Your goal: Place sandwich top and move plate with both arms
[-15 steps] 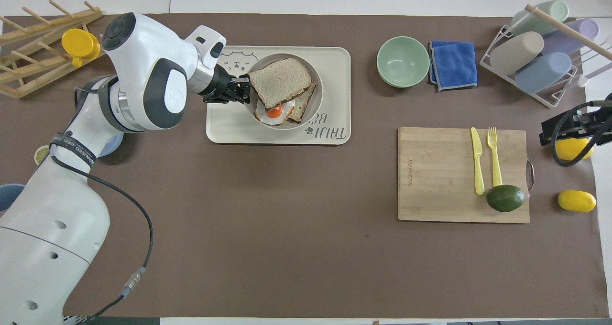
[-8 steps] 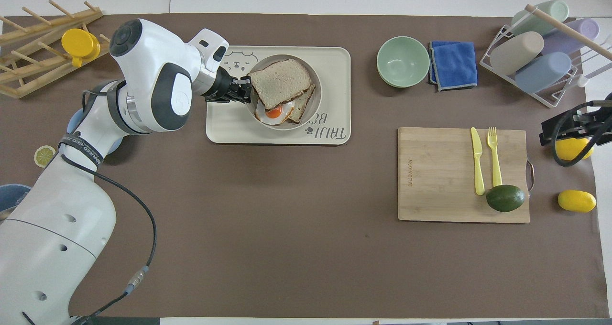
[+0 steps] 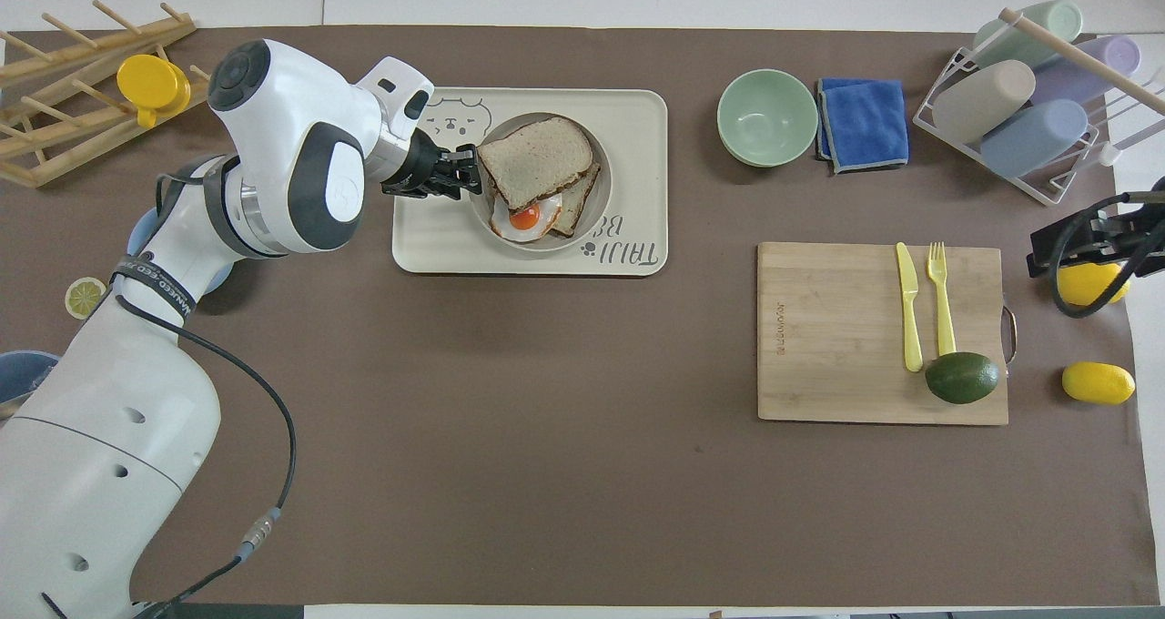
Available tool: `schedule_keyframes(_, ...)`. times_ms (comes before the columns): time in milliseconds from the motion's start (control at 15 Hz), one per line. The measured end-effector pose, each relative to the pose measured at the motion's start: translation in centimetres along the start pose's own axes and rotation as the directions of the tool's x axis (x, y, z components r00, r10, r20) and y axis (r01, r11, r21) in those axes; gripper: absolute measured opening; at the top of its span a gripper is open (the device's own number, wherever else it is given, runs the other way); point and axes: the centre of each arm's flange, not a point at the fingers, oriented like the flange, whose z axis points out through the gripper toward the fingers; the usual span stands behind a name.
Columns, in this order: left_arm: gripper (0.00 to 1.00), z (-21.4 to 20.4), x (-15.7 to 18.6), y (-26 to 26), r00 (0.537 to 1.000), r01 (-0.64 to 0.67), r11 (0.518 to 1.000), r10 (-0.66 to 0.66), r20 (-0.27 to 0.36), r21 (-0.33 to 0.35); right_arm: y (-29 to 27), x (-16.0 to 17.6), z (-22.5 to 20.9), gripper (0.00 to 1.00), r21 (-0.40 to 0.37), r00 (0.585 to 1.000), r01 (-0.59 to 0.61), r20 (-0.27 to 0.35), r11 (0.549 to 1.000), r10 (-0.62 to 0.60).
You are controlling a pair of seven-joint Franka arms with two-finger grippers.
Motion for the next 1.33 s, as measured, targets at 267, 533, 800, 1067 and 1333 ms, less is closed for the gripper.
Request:
schedule_keyframes(267,0.85,-3.0,1.2,-1.0,0.999,-0.022,0.999,0.023,-0.026,0.044,0.0,0.0,0.0,1.0,0.0,1.0,0.0,0.0,1.0,0.0)
schedule_keyframes(533,1.0,-12.1,1.2,-2.7,0.997,-0.019,0.995,0.026,-0.076,0.099,0.0,0.0,0.0,1.0,0.0,1.0,0.0,0.0,1.0,0.0)
schedule_keyframes(800,1.0,-20.8,-1.8,-3.1,0.993,-0.051,0.971,0.074,-0.091,0.232,0.0,0.0,0.0,1.0,0.0,1.0,0.0,0.0,1.0,0.0)
schedule_keyframes(1067,1.0,-26.4,-5.3,-3.6,0.997,-0.039,0.961,0.054,-0.047,0.274,0.0,0.0,0.0,1.0,0.0,1.0,0.0,0.0,1.0,0.0)
schedule_keyframes(1333,1.0,-30.9,-9.9,-4.0,0.999,-0.036,0.948,0.038,0.0,0.317,0.0,0.0,0.0,1.0,0.0,1.0,0.0,0.0,1.0,0.0)
